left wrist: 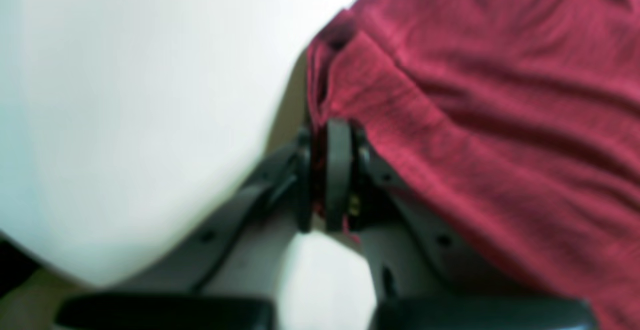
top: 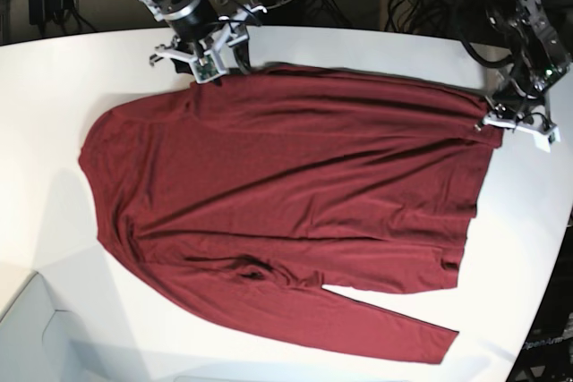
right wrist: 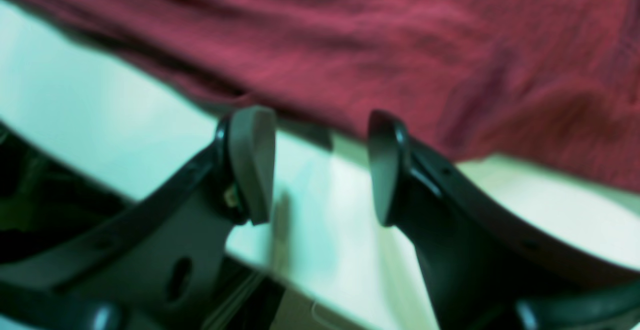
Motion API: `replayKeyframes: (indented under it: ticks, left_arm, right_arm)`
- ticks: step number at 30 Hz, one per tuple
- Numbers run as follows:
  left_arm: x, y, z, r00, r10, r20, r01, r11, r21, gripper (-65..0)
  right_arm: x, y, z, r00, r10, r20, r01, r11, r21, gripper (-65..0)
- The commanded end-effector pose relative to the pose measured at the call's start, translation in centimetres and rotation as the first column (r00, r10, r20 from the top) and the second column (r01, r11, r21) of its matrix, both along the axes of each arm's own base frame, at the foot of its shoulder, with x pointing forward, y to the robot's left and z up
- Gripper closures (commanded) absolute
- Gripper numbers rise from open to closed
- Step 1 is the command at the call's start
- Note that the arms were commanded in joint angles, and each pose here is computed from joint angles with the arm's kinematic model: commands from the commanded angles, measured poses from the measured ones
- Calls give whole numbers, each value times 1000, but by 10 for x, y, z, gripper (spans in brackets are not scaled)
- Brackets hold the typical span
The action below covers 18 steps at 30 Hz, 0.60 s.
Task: Layout the t-shirt on the table in an organized manner, then fold the t-shirt properly
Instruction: 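Carry the held edge with both grippers across the shirt toward its hem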
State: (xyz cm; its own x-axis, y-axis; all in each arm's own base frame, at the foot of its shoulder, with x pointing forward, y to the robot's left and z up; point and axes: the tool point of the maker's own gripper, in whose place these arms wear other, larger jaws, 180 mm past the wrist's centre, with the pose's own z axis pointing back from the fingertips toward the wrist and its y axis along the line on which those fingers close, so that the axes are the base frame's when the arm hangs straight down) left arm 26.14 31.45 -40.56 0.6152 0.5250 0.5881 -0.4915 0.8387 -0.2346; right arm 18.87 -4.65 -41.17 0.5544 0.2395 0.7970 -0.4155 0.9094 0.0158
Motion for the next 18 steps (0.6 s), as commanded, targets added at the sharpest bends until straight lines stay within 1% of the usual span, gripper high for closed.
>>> replayKeyframes:
  ticks: [1,6,11,18]
  left_arm:
    - [11,5,15,999,-5,49,4,1000,22,-4]
    - [19,4,22,997,-8,71,6,1000,24,-4]
    - [20,5,23,997,-8,74,6,1000,25,-4]
    - [21,5,23,997,-8,76,6,1000,26,-4]
  right_arm:
    - [4,1,5,1000,5,27,-5,1000,7,-306]
    - [10,0,1,1000,5,28,-5,1000,1,-308]
    - [19,-1,5,999,5,44,-4,1000,-3,-337]
    - [20,-4,-8,1000,5,23,-5,1000,-16,-339]
